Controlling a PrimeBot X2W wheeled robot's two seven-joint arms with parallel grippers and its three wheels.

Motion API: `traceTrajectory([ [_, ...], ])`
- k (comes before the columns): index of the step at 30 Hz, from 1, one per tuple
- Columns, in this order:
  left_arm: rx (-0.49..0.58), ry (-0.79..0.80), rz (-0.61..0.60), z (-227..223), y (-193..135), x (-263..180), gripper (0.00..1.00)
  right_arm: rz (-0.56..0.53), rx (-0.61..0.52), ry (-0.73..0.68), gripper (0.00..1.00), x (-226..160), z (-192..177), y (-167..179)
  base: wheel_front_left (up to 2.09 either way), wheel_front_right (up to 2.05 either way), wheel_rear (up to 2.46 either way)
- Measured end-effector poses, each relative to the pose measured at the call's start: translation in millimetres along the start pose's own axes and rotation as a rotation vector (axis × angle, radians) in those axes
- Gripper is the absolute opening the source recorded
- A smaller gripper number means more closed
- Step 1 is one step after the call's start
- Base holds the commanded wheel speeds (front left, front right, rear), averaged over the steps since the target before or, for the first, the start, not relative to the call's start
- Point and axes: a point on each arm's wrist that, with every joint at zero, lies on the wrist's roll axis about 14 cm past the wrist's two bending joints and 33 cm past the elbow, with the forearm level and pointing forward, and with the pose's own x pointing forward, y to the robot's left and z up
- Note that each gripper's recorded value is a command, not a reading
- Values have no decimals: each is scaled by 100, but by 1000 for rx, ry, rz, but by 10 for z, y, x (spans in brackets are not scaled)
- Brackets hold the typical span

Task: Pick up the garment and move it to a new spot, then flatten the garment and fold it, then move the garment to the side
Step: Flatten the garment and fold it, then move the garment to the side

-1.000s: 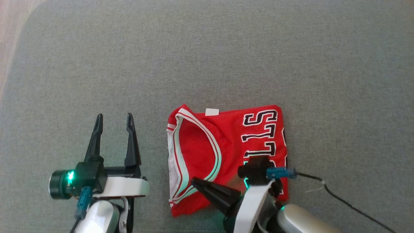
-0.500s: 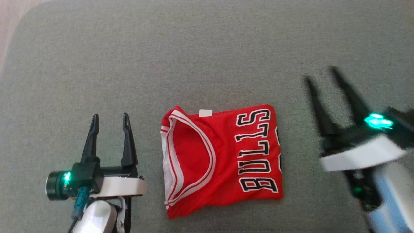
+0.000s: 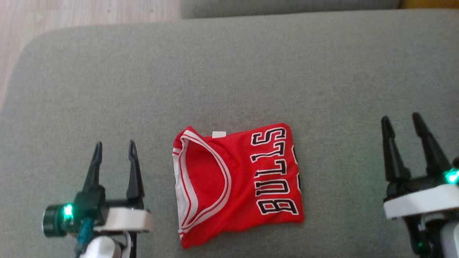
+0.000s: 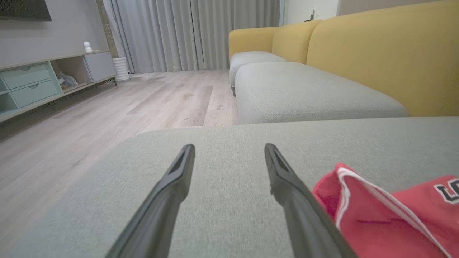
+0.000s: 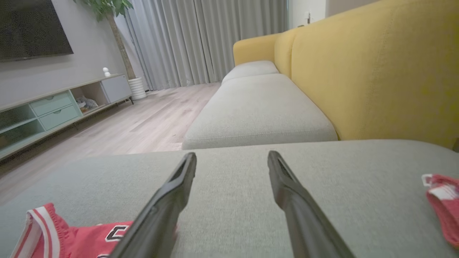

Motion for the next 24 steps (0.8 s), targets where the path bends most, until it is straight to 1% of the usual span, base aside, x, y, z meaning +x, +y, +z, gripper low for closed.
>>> traceTrajectory([
  [5, 5, 36, -13, -91, -33, -208, 100, 0, 12, 31, 100, -221, -51, 100, 0, 0, 0],
  [10, 10, 41, -26, -87, -39, -327, 100, 6, 20, 50, 100, -396, -84, 195, 0, 0, 0],
  [15, 14, 63, -34, -125, -28, -425, 100, 7, 19, 49, 100, -492, -64, 237, 0, 0, 0],
  [24, 19, 86, -37, -175, -21, -488, 100, 6, 20, 61, 100, -546, -67, 267, 0, 0, 0],
])
